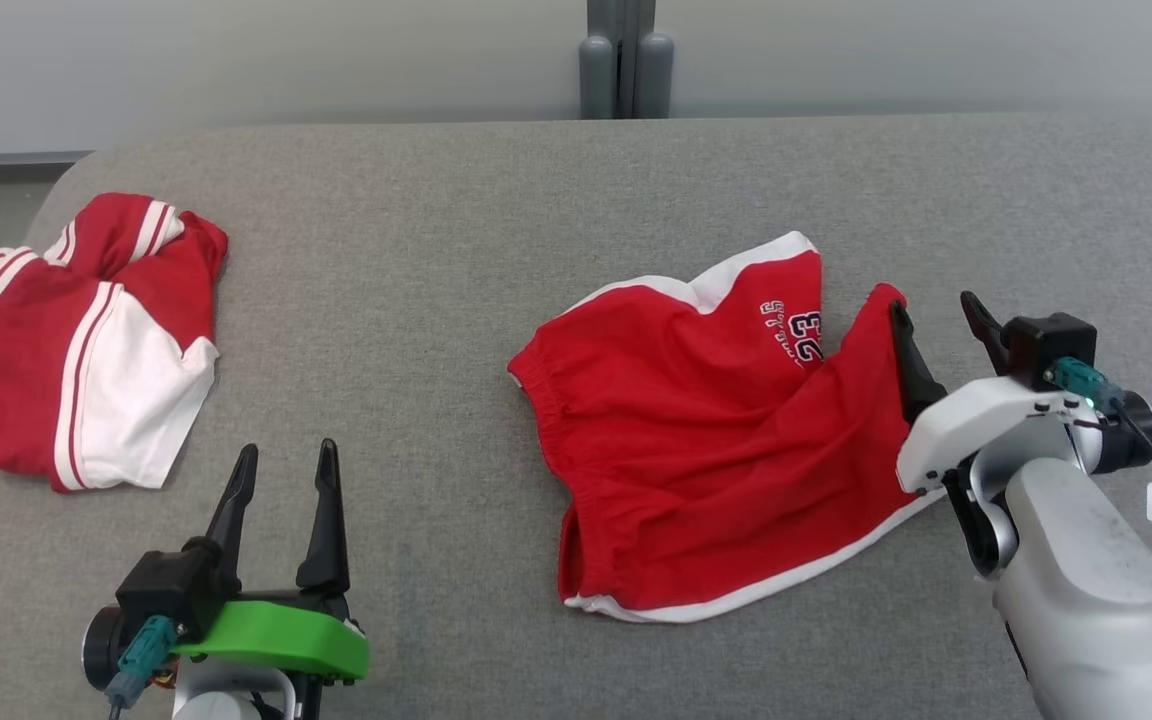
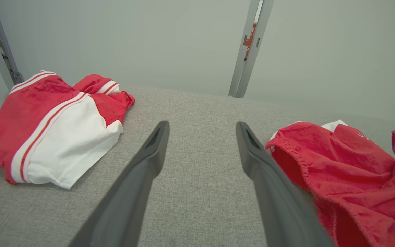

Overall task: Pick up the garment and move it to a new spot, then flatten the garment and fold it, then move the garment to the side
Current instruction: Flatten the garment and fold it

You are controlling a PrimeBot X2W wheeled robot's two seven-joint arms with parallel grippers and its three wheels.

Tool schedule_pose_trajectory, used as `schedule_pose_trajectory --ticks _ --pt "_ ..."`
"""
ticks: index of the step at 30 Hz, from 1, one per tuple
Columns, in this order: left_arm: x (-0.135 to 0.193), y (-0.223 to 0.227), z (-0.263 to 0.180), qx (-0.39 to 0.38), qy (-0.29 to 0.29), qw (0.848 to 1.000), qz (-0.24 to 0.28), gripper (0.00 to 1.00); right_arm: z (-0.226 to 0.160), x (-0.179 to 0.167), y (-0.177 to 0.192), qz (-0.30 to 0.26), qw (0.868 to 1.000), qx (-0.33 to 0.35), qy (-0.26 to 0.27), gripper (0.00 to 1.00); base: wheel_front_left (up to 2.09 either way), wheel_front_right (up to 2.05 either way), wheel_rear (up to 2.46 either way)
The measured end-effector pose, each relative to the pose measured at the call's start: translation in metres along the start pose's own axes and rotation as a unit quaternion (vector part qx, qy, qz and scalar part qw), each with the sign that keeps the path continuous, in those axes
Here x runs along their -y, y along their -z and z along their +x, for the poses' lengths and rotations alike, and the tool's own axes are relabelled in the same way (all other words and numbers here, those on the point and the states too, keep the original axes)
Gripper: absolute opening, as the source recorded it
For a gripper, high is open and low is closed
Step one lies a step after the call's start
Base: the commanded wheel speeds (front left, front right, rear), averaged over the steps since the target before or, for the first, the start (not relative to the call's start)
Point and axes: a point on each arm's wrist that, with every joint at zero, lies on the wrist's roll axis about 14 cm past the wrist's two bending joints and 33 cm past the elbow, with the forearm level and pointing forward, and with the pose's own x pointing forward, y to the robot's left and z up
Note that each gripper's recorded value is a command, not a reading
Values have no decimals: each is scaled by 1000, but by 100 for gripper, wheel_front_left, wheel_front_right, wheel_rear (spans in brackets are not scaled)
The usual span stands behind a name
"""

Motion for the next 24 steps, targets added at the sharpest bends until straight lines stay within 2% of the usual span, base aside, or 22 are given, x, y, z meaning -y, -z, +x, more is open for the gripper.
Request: schedule_pose_trajectory --ticks 10,24 --pt "10 -4 -1 8 15 1000 5 100 -61 24 -25 -10 997 74 32 100 0 0 0" --pt "15 -7 -5 11 27 999 19 100 -119 15 -30 -3 993 109 48 100 0 0 0"
